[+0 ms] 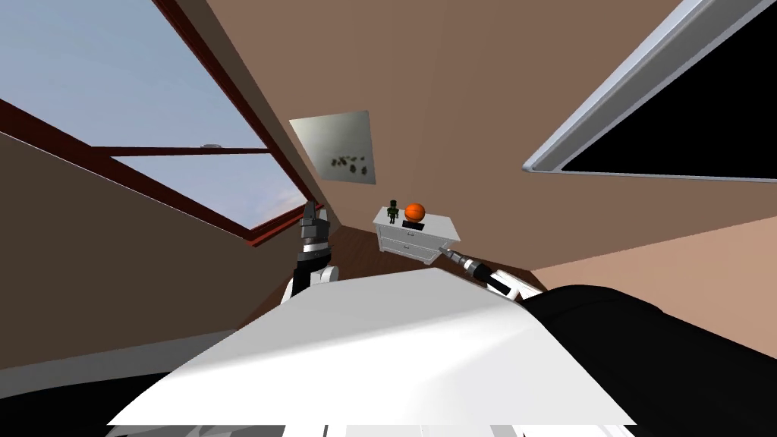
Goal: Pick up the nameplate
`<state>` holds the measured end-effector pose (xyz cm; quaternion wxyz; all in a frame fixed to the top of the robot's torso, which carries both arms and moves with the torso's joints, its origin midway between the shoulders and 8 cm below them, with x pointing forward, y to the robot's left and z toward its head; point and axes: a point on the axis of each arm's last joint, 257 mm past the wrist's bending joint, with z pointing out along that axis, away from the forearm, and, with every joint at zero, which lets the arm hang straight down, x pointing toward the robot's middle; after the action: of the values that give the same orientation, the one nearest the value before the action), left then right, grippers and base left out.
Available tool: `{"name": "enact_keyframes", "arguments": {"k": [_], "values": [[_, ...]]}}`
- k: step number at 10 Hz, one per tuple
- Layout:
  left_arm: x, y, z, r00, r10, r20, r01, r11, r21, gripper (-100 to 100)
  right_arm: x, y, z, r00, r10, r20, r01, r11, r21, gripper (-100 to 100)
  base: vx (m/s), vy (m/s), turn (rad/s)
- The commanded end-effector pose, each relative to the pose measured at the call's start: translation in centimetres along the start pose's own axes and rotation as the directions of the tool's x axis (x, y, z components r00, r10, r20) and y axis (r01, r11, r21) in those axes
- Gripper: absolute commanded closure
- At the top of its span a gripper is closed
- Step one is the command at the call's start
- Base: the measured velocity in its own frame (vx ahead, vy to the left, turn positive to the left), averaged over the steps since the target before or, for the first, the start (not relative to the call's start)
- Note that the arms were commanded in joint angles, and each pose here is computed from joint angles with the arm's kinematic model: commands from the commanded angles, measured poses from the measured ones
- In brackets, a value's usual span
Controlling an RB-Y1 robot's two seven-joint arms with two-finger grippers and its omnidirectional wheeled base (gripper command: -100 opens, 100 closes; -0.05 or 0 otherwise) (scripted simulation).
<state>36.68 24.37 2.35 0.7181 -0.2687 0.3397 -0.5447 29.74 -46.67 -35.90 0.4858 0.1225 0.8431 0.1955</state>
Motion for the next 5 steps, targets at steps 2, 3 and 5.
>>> {"name": "enact_keyframes", "arguments": {"k": [2, 3, 5], "values": [[0.0, 0.0, 0.0, 1.0, 0.0, 0.0, 0.0, 1.0, 0.0, 0, 1.6, -4.4, -2.6, 0.986, -0.117, -0.116, 0.125, 0.99, 0.065, -100, 0.054, 0.047, 0.268], [0.0, 0.0, 0.0, 1.0, 0.0, 0.0, 0.0, 1.0, 0.0, 0, 1.1, -5.4, -3.1, 0.982, -0.135, -0.13, 0.146, 0.986, 0.08, -100, 0.069, 0.052, 0.109], [0.0, 0.0, 0.0, 1.0, 0.0, 0.0, 0.0, 1.0, 0.0, 0, 1.3, -6.9, -4.4, 0.962, -0.198, -0.189, 0.217, 0.972, 0.087, -100, 0.036, 0.035, 0.079]]}}
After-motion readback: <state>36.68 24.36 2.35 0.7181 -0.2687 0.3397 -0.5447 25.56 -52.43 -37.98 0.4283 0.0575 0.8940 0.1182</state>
